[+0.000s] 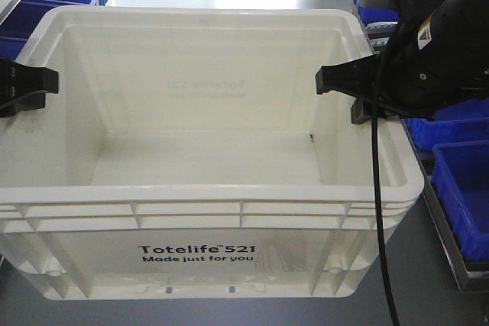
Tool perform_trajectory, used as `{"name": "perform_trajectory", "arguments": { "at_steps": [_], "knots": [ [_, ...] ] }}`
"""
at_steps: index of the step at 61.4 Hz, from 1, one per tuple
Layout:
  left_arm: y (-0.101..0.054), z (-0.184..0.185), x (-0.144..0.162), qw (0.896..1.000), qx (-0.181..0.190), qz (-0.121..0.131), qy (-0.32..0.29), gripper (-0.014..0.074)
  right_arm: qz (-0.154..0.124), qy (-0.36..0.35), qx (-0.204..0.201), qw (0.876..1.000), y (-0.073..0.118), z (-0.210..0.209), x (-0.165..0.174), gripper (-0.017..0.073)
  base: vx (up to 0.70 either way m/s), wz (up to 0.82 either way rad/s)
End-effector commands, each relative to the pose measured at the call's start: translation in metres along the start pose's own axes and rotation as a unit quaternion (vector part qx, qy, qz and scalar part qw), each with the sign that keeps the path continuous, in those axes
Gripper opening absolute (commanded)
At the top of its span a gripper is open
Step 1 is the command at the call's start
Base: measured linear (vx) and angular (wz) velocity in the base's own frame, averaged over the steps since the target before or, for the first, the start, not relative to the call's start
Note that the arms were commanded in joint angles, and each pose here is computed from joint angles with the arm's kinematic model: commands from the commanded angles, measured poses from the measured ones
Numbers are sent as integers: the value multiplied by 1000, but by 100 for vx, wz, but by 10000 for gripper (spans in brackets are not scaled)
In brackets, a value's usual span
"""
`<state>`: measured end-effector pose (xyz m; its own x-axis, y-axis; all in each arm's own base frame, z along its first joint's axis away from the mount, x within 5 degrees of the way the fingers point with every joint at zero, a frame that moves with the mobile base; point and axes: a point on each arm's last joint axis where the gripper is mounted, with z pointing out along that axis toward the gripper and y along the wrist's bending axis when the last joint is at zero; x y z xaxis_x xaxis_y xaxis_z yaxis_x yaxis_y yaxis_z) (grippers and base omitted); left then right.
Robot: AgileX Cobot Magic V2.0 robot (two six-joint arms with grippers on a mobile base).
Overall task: Move bin from left to right shelf
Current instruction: 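Carry the crate with both grippers while the base turns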
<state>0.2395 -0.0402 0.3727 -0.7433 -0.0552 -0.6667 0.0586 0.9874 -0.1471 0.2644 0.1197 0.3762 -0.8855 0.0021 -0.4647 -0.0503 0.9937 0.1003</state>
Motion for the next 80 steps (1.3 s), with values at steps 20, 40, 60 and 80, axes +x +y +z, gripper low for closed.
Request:
{"name": "perform_trajectory", "arguments": {
  "at_steps": [20,40,60,80],
  "knots": [
    [0,-24,-17,995,-7,24,-93,39,-9,-88,41,995,-16,-26,-13,-8,37,-8],
    [0,-24,-17,995,-7,24,-93,39,-9,-88,41,995,-16,-26,-13,-8,36,-11],
    [0,-24,-17,995,-7,24,-93,39,-9,-88,40,995,-16,-26,-13,-8,37,-6],
    [0,-24,-17,995,-7,24,-93,39,-9,-88,40,995,-16,-26,-13,-8,38,-2]
  ]
}}
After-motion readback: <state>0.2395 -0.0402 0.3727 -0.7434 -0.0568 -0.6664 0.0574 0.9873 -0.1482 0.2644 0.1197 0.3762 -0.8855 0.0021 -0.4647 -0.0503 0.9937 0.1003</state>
